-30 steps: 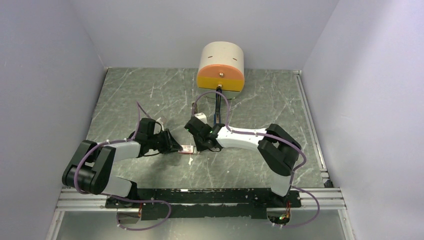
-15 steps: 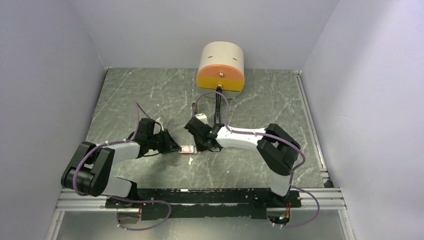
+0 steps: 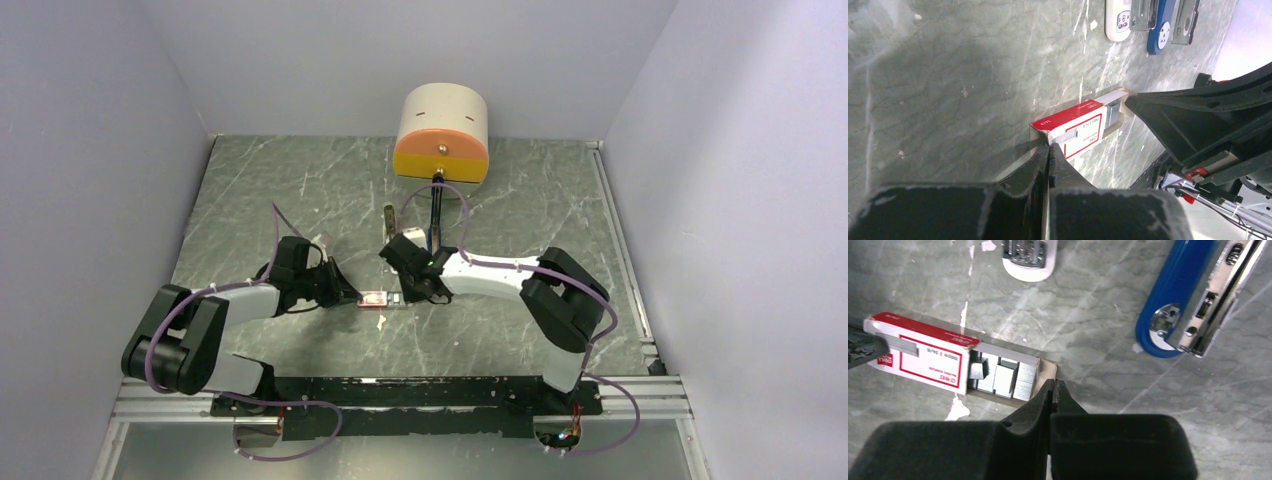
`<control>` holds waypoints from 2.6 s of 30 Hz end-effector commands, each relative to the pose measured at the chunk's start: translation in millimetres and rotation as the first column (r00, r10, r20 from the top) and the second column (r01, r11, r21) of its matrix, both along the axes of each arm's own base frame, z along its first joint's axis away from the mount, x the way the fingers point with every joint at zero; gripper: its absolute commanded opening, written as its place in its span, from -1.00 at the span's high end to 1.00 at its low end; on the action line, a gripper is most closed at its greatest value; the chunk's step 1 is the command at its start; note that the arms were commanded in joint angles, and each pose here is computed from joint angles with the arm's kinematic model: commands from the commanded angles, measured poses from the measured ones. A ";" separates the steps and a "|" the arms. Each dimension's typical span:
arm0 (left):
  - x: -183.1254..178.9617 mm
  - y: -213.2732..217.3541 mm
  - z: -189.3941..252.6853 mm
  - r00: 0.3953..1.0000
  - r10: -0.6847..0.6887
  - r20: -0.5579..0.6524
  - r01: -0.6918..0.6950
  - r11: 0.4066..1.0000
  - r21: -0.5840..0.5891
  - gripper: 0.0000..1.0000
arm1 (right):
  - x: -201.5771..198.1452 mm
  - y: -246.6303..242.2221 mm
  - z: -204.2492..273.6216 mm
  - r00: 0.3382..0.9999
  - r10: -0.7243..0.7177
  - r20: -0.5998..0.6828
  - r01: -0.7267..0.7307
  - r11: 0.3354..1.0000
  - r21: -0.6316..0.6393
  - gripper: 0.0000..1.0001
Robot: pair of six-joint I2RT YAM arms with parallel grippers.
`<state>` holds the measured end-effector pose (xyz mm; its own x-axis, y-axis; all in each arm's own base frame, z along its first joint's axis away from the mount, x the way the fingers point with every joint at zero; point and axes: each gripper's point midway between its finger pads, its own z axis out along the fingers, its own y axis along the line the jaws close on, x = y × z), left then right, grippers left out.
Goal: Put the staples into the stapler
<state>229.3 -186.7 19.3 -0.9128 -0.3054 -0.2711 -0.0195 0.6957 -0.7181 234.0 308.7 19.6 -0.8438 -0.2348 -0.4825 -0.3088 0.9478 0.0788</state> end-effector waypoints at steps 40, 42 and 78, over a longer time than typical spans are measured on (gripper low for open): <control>24.3 42.5 26.3 0.987 0.137 0.083 -0.154 0.954 0.256 -0.30 | 11.0 -94.5 61.7 0.996 -0.067 0.058 0.066 0.998 0.013 0.11; 25.6 47.3 35.7 0.983 0.148 0.107 -0.172 0.947 0.272 -0.41 | 9.0 -88.1 62.3 0.996 -0.062 0.057 0.061 0.998 0.017 0.18; 29.2 46.5 61.8 0.982 0.096 0.162 -0.138 0.950 0.279 -0.57 | -8.1 -77.0 4.3 0.997 -0.043 -0.060 0.038 0.996 -0.082 0.35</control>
<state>260.4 -136.0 79.4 -0.8121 -0.3173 -0.4897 -0.0522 0.8754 -0.4806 225.4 229.8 27.6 -0.8807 -0.2339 -0.4119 -0.2672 0.9633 0.0243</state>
